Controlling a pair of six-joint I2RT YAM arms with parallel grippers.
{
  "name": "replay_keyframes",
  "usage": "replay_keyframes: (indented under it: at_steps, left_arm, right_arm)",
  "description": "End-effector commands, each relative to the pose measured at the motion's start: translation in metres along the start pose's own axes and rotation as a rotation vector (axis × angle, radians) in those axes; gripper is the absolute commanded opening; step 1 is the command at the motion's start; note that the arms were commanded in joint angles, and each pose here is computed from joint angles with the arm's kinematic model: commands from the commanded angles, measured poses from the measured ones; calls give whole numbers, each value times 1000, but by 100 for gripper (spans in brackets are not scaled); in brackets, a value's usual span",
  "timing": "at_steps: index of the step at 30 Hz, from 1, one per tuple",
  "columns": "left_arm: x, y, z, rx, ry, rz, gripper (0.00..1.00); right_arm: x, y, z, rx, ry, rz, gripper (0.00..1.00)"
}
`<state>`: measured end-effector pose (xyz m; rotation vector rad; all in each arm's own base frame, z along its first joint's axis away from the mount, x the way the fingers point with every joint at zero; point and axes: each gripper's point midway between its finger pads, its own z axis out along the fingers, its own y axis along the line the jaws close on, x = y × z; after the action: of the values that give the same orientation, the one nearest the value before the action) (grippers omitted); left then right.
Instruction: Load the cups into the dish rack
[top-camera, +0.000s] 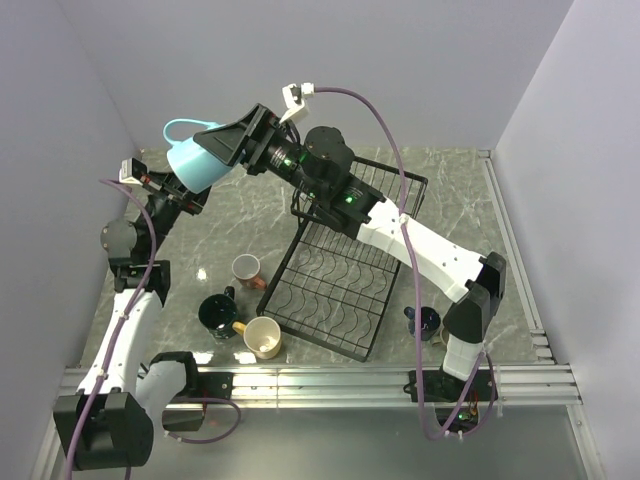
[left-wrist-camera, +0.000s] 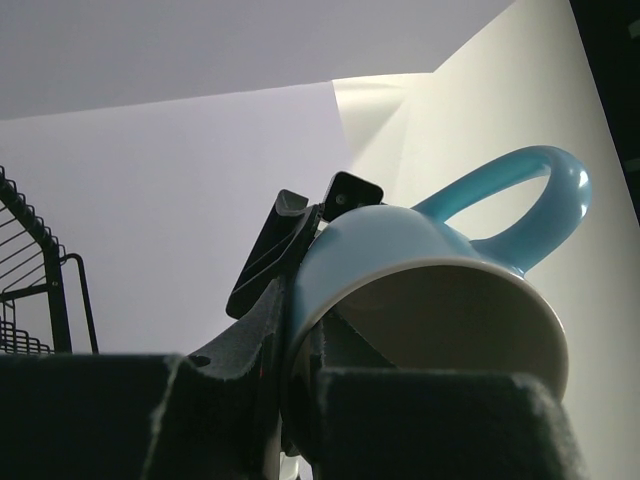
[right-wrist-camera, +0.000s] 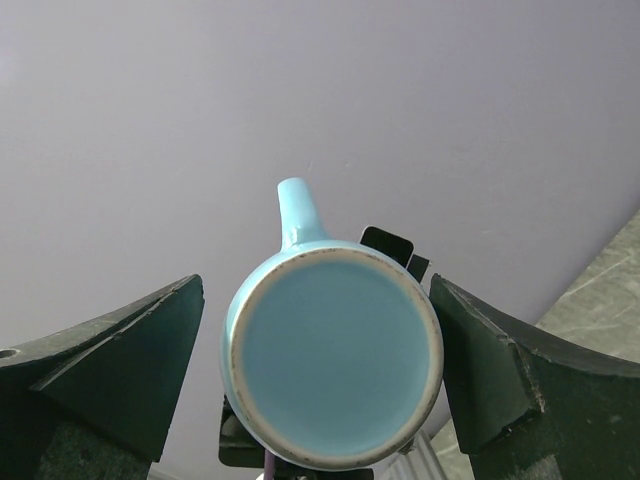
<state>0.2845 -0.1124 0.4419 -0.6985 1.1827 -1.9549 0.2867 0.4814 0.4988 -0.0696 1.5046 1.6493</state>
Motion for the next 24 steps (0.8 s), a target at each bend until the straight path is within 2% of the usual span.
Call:
replay_keyframes:
  at_steps: [1, 16, 19, 24]
  left_arm:
    - [9, -41, 2, 93, 24, -193, 1]
    - [-6, -48, 21, 89, -36, -152, 1]
    - [-10, -47, 27, 62, -58, -139, 0]
    - [-12, -40, 28, 35, -69, -150, 0]
  right_arm:
    - [-1, 33, 0, -109, -11, 19, 100]
    - [26, 16, 6, -61, 52, 35, 99]
    - [34, 11, 10, -43, 68, 22, 87]
    - [28, 7, 11, -19, 42, -5, 84]
